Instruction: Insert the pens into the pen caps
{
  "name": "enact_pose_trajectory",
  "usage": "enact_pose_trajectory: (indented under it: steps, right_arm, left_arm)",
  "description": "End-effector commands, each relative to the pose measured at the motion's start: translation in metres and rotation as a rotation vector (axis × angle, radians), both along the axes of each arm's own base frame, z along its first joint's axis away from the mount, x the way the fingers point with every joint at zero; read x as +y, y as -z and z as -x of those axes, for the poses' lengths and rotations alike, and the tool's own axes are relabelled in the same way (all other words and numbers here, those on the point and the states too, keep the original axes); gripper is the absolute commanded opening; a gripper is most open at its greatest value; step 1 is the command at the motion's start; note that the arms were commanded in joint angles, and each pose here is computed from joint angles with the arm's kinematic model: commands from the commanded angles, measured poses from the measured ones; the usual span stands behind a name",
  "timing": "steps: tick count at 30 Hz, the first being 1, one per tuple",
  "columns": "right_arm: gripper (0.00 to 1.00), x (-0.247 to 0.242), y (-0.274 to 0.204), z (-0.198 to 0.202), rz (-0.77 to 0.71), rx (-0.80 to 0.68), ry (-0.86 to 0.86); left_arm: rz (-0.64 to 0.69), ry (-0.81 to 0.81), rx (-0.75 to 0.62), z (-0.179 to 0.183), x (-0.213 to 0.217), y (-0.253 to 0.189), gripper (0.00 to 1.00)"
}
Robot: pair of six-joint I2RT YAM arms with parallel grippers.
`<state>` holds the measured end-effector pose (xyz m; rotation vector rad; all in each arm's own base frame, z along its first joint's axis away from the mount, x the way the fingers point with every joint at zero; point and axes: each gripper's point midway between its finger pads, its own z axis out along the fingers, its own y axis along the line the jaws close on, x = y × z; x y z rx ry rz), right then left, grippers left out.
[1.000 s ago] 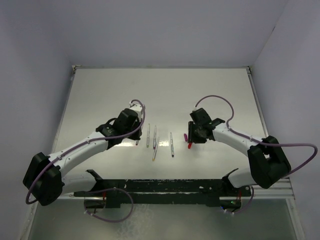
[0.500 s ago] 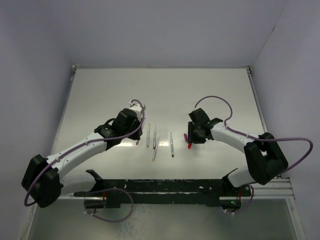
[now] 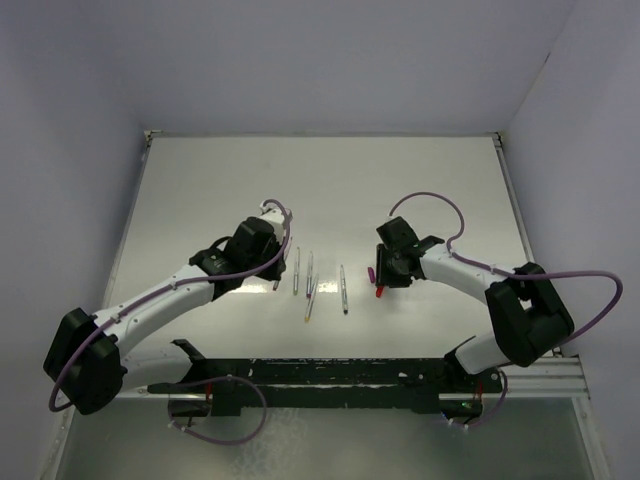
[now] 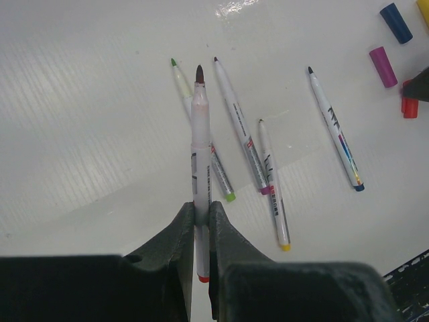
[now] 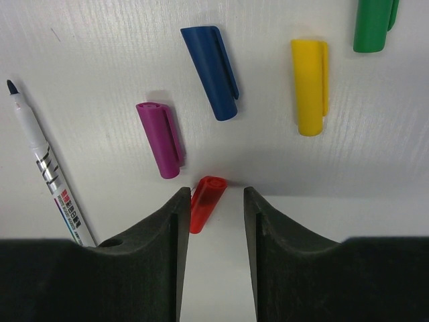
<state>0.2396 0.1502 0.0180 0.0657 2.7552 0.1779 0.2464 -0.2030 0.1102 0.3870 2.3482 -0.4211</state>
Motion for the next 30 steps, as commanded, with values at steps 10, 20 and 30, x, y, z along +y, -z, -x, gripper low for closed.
enact_pose_trajectory:
  steps: [10, 20, 30]
  right_arm:
    - [0.39, 0.004, -0.002, 0.004, 0.045, 0.034, -0.050]
    - [0.35, 0.001, 0.005, 0.012, 0.073, 0.060, -0.049]
    - [0.29, -0.004, 0.011, 0.014, 0.110, 0.069, -0.041]
  left_arm:
    - [0.019, 0.008, -0.048, -0.013, -0.008, -0.009, 0.00]
    - [0.014, 0.015, -0.049, -0.013, -0.009, -0.008, 0.00]
    - [0.007, 0.012, -0.051, -0.014, -0.008, -0.007, 0.00]
